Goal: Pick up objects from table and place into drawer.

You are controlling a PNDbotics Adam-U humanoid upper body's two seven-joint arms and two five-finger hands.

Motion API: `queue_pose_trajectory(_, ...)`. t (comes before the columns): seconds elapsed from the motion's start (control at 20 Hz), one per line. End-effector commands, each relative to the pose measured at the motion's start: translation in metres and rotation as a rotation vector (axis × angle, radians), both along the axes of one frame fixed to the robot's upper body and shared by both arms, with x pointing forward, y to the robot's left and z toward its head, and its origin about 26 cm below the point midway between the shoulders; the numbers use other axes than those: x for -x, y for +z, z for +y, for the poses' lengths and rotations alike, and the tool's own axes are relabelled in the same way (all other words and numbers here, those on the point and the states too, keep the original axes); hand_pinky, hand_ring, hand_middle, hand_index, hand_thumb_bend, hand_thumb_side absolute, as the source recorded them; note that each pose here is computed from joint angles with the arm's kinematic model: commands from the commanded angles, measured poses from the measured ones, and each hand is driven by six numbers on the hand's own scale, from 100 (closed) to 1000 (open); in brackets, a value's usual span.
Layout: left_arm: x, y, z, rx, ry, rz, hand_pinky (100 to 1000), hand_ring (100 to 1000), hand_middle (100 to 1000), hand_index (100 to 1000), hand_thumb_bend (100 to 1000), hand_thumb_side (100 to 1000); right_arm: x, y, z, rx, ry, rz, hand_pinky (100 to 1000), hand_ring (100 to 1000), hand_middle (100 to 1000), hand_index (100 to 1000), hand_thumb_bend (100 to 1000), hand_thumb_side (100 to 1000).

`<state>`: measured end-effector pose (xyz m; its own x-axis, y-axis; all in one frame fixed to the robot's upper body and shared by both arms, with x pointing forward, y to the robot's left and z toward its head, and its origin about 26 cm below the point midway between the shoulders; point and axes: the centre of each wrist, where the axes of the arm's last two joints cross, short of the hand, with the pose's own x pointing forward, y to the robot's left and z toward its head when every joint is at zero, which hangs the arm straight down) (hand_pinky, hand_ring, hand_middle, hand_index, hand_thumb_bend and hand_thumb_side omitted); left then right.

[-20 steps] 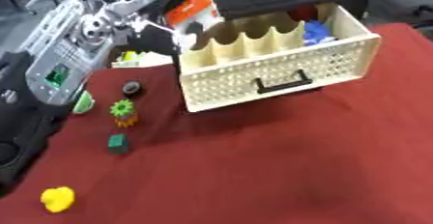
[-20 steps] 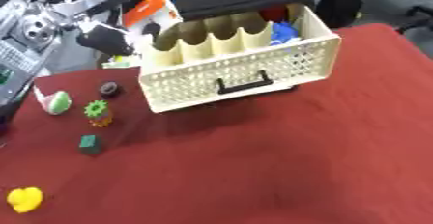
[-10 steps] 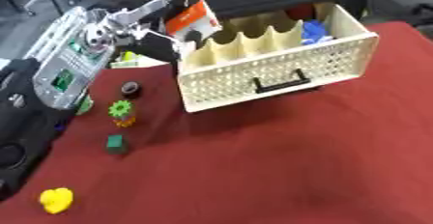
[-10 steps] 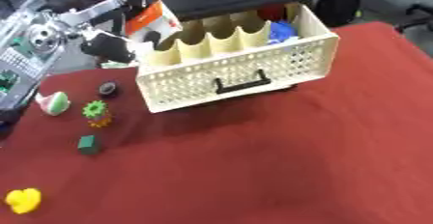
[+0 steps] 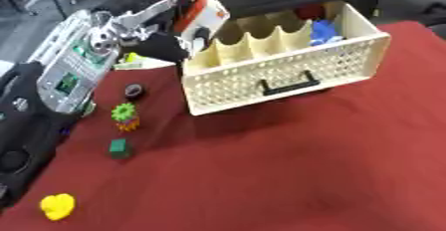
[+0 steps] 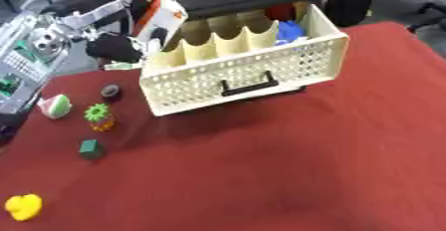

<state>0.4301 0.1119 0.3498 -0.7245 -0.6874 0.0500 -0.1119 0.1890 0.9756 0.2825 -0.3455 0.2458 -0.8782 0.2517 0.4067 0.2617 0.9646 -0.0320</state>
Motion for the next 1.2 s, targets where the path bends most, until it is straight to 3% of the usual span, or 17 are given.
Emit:
queue_pose_trajectory(0.05,0.001,0.012,0.004,0.006,0.006,-0.047,517,654,638,993,100,569,0.001,0.009,-0.001,0.008,0.001,-0.019,646,552,500,653,100,1000)
queue_pose_trajectory(0.7,-0.007,0.005,0.009,-0.013,0.044,-0.077,536,676,661,992,100,556,0.001,0.009,-0.001,0.003,0.001,-0.017,645,552,500,651,100,1000)
queue_pose_trajectory(0.9,-0.004,0.008,0.011,0.014,0.049,-0.104,527,664,643,945,100,503,0.001,0.008,-0.001,0.004,0.0,-0.017,645,552,500,651,100,1000)
queue_pose_trajectory(1.15,0.008,0.019,0.015,0.119,0.049,-0.161,492,624,595,835,100,472,0.002,0.007,-0.002,0.007,-0.004,-0.015,645,553,500,652,100,1000)
queue_pose_trajectory(1.2,0.012,0.022,0.016,0.148,0.047,-0.174,472,606,569,775,100,471,0.002,0.007,-0.002,0.007,-0.005,-0.016,644,553,501,653,100,1000)
